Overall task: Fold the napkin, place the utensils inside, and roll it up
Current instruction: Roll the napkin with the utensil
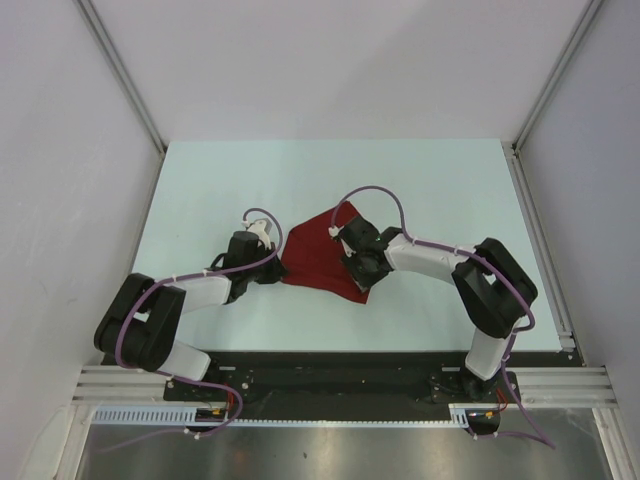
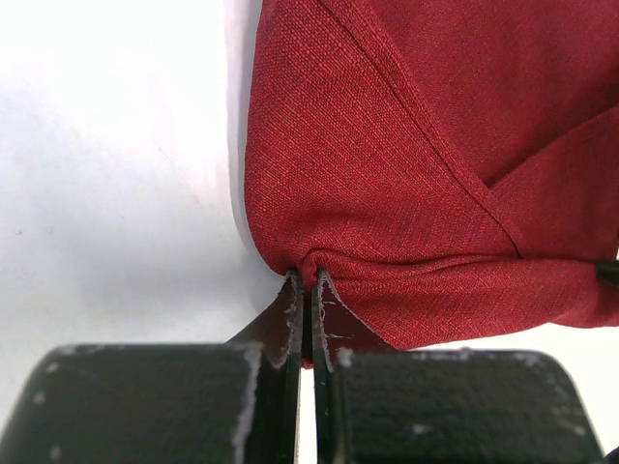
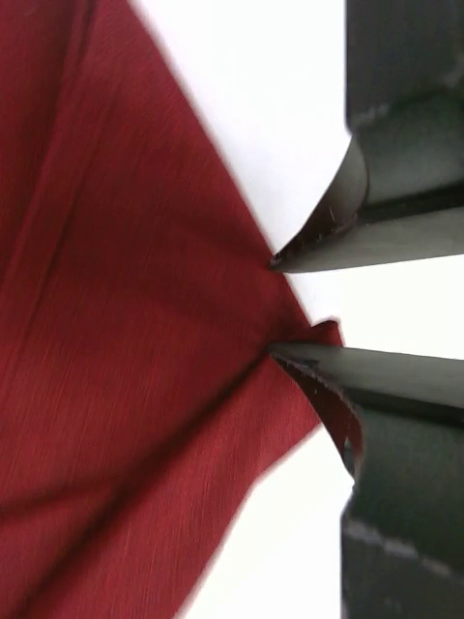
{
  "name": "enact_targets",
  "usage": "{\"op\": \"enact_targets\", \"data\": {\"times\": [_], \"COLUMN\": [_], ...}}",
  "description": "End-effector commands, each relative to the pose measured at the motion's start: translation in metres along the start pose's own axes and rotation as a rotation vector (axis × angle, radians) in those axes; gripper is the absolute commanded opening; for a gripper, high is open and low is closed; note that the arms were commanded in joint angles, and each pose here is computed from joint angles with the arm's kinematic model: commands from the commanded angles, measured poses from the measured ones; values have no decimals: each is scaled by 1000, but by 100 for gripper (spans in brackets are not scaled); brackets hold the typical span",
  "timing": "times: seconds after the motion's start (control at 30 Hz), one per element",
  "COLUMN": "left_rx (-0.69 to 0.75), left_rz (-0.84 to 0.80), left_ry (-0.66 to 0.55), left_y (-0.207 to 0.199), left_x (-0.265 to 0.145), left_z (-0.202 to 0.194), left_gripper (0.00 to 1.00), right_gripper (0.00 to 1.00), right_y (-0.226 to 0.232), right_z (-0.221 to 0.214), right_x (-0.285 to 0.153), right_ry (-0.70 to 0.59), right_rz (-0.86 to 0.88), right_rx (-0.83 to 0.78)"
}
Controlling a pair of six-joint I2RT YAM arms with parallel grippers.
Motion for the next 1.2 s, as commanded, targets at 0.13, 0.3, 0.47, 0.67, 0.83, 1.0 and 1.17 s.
{"op": "enact_targets", "data": {"times": [0.13,0.3,0.47,0.67,0.83,1.0,1.17], "left_rx": [-7,-7,-5,-15,-43,-70,-109], "left_rz": [39,36,35,49,61,93,114], "left_ry": [-14,-13,-12,-6,60,113,177], "left_y": [5,5,5,3,0,0,2], "left_x": [4,4,4,-1,2,6,7], "left_z": [7,6,9,12,13,17,16], "left_gripper": [0,0,0,0,0,0,0], "right_gripper": [45,46,51,58,61,61,59], "right_y": [-22,-19,-23,-16,29,80,104], "right_z": [-30,-35,-20,31,55,52,47], "right_x": [-6,-5,-23,-84,-92,-63,-37], "right_ry": [83,84,17,-219,-435,-595,-656], "right_rz": [-216,-206,-209,-184,-135,-85,-99], "right_rx": [60,71,102,50,-169,-374,-470]}}
Point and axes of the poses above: each gripper's point midway between its finger pads, its own x axis out along the fingers, its own y axis along the line the jaws close on, z = x × y, the point moved 8 cm from there along -x, back along the fingers
